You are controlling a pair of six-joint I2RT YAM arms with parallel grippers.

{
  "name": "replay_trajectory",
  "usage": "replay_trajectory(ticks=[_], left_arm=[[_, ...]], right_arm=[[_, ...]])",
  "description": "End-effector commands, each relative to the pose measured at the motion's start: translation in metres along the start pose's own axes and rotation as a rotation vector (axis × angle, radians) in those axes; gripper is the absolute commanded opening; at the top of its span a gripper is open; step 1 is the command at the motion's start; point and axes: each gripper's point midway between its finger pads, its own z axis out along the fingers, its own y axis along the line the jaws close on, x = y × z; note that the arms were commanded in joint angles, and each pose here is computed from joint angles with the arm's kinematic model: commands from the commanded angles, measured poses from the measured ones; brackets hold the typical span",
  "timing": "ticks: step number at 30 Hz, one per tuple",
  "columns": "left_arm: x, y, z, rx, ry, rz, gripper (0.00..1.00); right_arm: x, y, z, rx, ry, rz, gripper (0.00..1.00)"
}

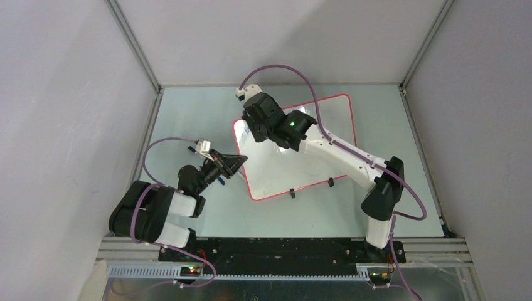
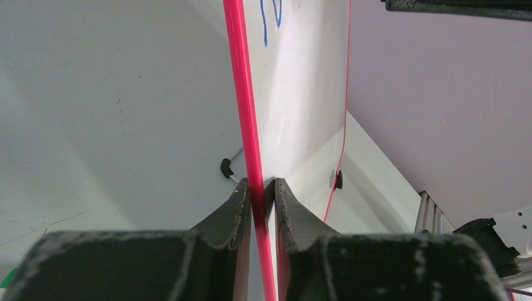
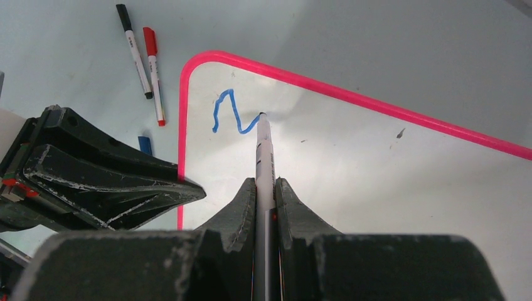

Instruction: Write a sentence on the whiteboard

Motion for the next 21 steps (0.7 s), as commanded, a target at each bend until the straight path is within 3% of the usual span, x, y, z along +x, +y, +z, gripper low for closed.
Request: replay_trajectory(ticks=[1, 21], left_arm=[[-0.0105, -0.0113, 0.0009, 0.057, -0.037, 0.065, 0.13], [-0.0101, -0.0117, 0.0002, 0.058, -0.038, 0.066, 0.13]], right_arm=[[-0.0165, -0.0086, 0.0036, 0.027, -0.028, 0.003, 0.0], [-0.017, -0.0155, 0.0033, 0.043, -0.019, 0.013, 0.0]])
